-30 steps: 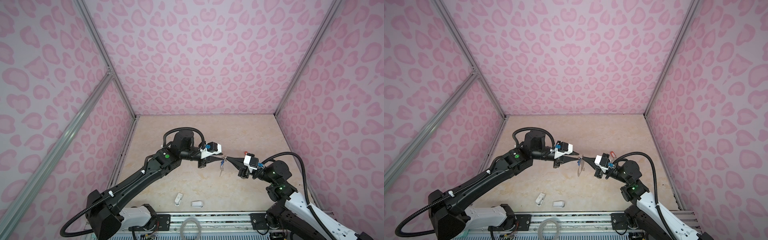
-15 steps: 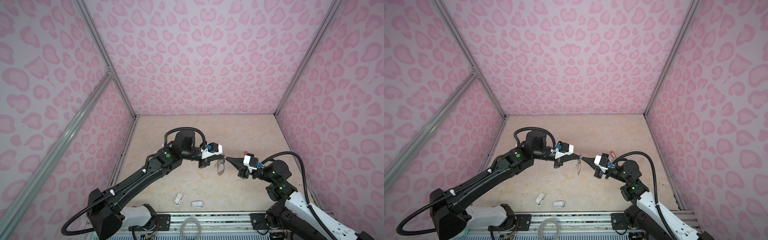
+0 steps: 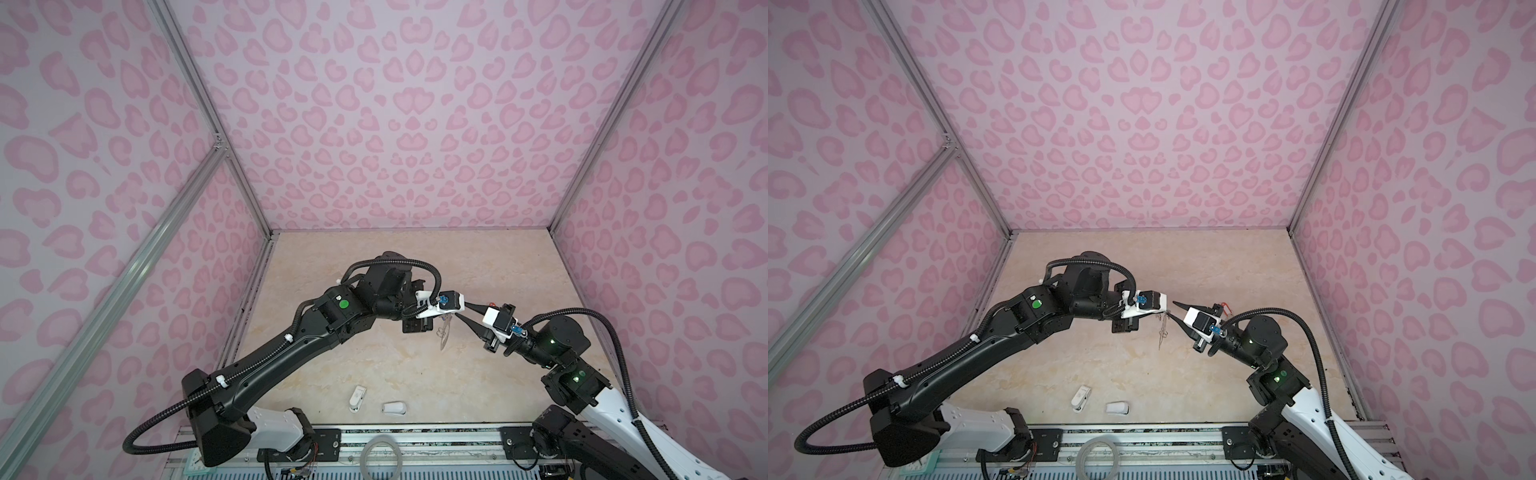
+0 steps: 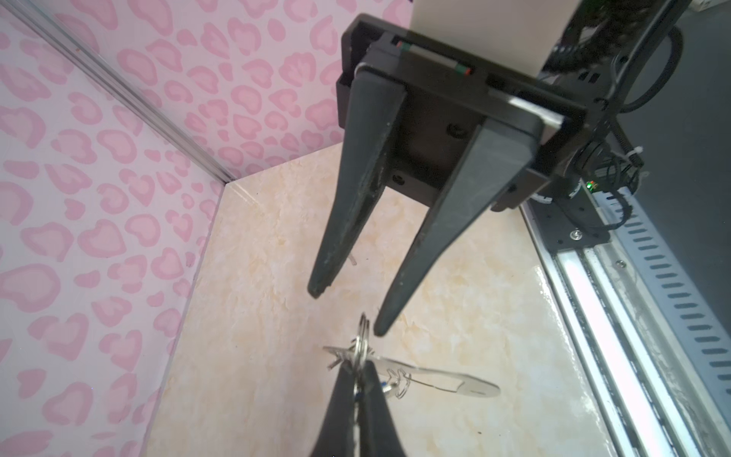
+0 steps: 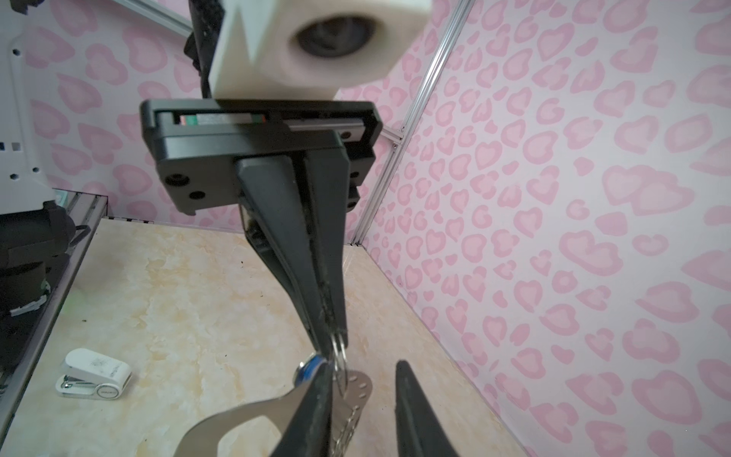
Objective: Put the keys on the keyring
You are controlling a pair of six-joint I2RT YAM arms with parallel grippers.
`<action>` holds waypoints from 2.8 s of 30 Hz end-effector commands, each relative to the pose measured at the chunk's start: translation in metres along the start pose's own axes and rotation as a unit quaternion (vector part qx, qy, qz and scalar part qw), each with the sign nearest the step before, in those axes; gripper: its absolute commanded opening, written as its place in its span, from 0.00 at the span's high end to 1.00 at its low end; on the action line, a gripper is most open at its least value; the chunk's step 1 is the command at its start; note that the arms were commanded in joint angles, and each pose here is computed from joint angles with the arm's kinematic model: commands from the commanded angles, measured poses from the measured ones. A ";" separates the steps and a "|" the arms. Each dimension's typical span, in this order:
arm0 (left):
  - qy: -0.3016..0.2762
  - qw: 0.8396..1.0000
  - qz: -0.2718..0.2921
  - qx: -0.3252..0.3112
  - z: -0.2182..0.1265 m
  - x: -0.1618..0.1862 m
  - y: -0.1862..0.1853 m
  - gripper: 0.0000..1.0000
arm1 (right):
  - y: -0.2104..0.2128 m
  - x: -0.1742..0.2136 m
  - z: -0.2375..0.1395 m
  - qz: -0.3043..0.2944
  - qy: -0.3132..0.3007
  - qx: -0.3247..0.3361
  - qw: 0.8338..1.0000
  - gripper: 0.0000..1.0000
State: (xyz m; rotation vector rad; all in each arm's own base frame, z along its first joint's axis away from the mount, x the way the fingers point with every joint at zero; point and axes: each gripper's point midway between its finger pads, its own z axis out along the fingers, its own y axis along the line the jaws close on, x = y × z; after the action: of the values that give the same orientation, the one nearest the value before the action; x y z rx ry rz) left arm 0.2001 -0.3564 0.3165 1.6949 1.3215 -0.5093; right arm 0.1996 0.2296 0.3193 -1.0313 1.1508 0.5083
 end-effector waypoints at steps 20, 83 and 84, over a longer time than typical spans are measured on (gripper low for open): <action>0.063 0.997 0.053 0.003 -0.001 0.009 -0.006 0.97 | 0.006 0.019 0.017 -0.004 0.040 -0.016 0.999 0.93; -0.040 0.982 -0.152 0.106 -0.001 0.025 -0.031 0.97 | 0.010 -0.017 0.006 0.037 -0.073 -0.006 0.997 1.00; -0.039 0.981 -0.153 0.114 -0.001 0.025 -0.033 0.97 | 0.010 -0.017 0.007 0.039 -0.075 -0.007 0.996 1.00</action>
State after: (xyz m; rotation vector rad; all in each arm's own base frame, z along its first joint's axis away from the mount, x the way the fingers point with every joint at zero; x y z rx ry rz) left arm 0.1933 -0.3439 0.2890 1.5654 1.5295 -0.8627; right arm 0.1932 0.2429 0.3165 -0.9742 1.1235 0.6232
